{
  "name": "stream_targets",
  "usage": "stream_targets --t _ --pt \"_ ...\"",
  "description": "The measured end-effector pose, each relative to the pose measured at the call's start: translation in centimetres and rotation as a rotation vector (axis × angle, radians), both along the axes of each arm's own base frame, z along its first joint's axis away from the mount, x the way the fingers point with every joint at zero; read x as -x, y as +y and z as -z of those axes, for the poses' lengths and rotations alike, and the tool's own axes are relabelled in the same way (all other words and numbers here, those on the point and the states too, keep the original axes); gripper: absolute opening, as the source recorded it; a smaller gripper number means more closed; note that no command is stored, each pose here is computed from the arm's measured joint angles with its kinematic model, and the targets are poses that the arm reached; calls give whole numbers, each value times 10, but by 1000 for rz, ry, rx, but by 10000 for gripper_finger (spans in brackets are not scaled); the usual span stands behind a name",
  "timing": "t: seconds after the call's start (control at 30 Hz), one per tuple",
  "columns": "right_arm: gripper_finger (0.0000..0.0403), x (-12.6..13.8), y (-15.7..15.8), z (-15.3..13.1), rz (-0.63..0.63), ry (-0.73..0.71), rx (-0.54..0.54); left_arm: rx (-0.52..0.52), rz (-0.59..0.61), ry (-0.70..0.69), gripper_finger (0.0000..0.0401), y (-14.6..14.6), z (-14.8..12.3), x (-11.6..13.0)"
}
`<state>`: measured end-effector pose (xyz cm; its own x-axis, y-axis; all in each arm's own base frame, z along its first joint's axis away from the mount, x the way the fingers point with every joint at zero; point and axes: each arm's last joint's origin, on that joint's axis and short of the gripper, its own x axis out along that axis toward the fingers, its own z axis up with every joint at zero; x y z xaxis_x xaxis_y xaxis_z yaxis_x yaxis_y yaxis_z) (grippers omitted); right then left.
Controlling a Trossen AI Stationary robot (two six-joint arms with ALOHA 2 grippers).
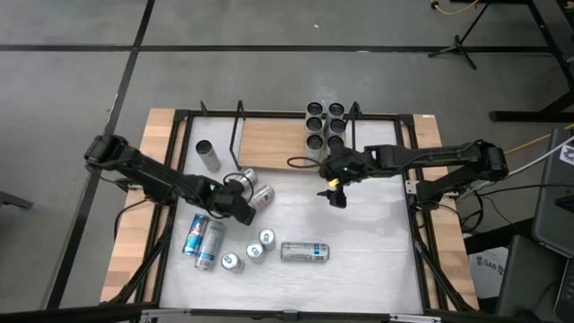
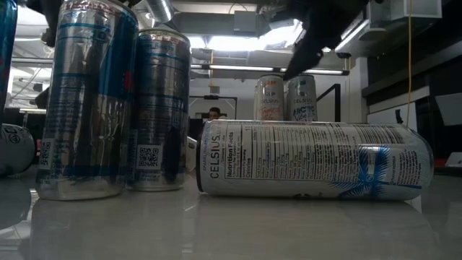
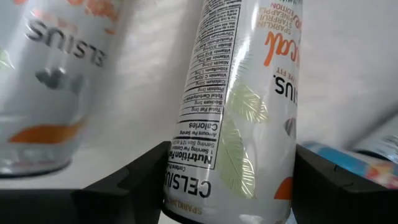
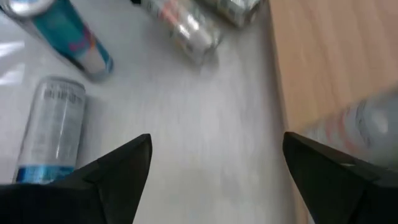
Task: Place canned beverage on shelf
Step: Put the white soda can on the shelf
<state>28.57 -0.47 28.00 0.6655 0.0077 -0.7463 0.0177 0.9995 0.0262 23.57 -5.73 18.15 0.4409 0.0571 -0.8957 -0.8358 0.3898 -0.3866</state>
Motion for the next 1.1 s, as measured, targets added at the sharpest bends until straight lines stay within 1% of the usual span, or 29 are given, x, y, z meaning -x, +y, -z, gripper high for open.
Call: stream_targets --t 0.23,0.4,0.6,0.73,0.87,0.97,1.1 --pt "351 -9 0 -9 -20 -129 23 174 9 -20 249 12 -11 1" --pt "351 -12 0 -13 -47 -189 54 304 6 -38 249 24 -18 1" --pt "351 -16 0 -17 -71 -247 86 455 -42 -58 250 38 -23 -1" --pt "351 -23 0 -14 -95 -264 113 552 -73 -82 251 45 -26 -4" --pt "351 -35 1 -2 -159 -261 100 604 -95 -115 251 52 -28 -7" --pt "351 -45 2 9 -221 -258 89 628 -129 -127 251 58 -29 -8" --pt "351 -57 4 23 -273 -260 54 647 -150 -139 251 64 -30 -8"
